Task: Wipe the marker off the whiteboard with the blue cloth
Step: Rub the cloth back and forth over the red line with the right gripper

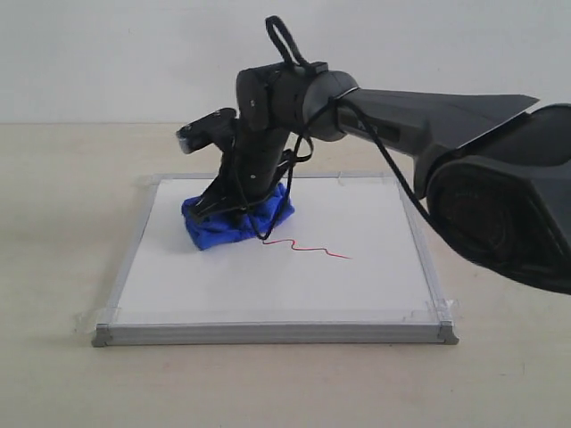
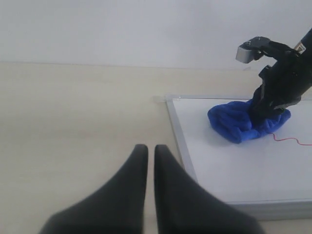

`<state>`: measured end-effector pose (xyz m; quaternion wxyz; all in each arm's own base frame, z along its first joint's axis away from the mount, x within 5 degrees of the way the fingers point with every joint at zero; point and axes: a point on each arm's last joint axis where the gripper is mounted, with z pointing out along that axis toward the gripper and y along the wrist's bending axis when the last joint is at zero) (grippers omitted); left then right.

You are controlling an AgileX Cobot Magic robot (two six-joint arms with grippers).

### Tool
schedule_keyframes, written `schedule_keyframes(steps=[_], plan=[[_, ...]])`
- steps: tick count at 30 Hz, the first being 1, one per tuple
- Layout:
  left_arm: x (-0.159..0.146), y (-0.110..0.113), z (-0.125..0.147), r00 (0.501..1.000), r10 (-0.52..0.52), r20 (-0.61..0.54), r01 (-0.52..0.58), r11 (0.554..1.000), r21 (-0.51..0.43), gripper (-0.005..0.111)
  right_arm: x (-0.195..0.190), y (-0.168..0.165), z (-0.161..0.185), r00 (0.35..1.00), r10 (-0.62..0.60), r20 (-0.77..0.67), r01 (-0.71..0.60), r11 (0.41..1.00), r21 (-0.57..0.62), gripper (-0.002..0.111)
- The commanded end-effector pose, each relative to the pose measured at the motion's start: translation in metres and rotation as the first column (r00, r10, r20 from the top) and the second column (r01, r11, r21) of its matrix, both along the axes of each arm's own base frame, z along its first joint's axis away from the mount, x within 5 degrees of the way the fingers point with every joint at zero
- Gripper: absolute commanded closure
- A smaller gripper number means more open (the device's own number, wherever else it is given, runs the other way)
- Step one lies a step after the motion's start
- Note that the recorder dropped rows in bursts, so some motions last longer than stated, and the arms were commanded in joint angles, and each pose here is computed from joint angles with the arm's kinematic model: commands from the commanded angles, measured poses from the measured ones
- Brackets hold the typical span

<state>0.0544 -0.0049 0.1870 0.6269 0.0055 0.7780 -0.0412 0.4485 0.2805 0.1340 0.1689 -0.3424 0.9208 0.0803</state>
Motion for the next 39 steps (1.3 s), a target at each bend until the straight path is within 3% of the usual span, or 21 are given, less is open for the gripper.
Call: schedule_keyframes(steps=[1,4,6,10,15,18,23,26,30,34,39], plan=[[0.000,0.000,0.000,1.000,0.003,0.008,-0.003,1.000,0.002,0.102,-0.027,0.011,-0.029,0.981,0.054,-0.185,-0.075,0.991,-0.108,0.108],[0.000,0.000,0.000,1.000,0.003,0.008,-0.003,1.000,0.002,0.102,-0.020,-0.020,-0.030,0.980,-0.062,-0.191,0.001,0.953,-0.304,0.108],[0.000,0.000,0.000,1.000,0.003,0.008,-0.003,1.000,0.002,0.102,-0.007,-0.041,-0.029,0.986,-0.089,-0.140,0.030,0.927,-0.374,0.108],[0.000,0.000,0.000,1.000,0.003,0.008,-0.003,1.000,0.002,0.102,0.015,-0.088,-0.019,0.966,-0.231,-0.117,0.175,0.915,-0.363,0.108],[0.000,0.000,0.000,1.000,0.003,0.008,-0.003,1.000,0.002,0.102,0.028,-0.122,-0.002,0.922,-0.374,-0.097,0.327,0.889,-0.321,0.108],[0.000,0.000,0.000,1.000,0.003,0.008,-0.003,1.000,0.002,0.102,0.023,-0.109,0.000,0.927,-0.347,-0.145,0.302,0.917,-0.261,0.108],[0.000,0.000,0.000,1.000,0.003,0.008,-0.003,1.000,0.002,0.102,-0.006,-0.044,-0.009,0.956,-0.180,-0.233,0.139,0.973,-0.182,0.108],[0.000,0.000,0.000,1.000,0.003,0.008,-0.003,1.000,0.002,0.102,-0.032,-0.001,-0.013,0.968,-0.050,-0.246,0.007,0.985,-0.171,0.108],[0.000,0.000,0.000,1.000,0.003,0.008,-0.003,1.000,0.002,0.102,-0.056,0.033,-0.015,0.969,0.075,-0.236,-0.122,0.974,-0.189,0.108],[0.000,0.000,0.000,1.000,0.003,0.008,-0.003,1.000,0.002,0.102,-0.051,0.025,-0.015,0.979,0.036,-0.198,-0.086,0.965,-0.249,0.108],[0.000,0.000,0.000,1.000,0.003,0.008,-0.003,1.000,0.002,0.102,-0.032,-0.026,-0.021,0.965,-0.130,-0.226,0.059,0.953,-0.297,0.108]])
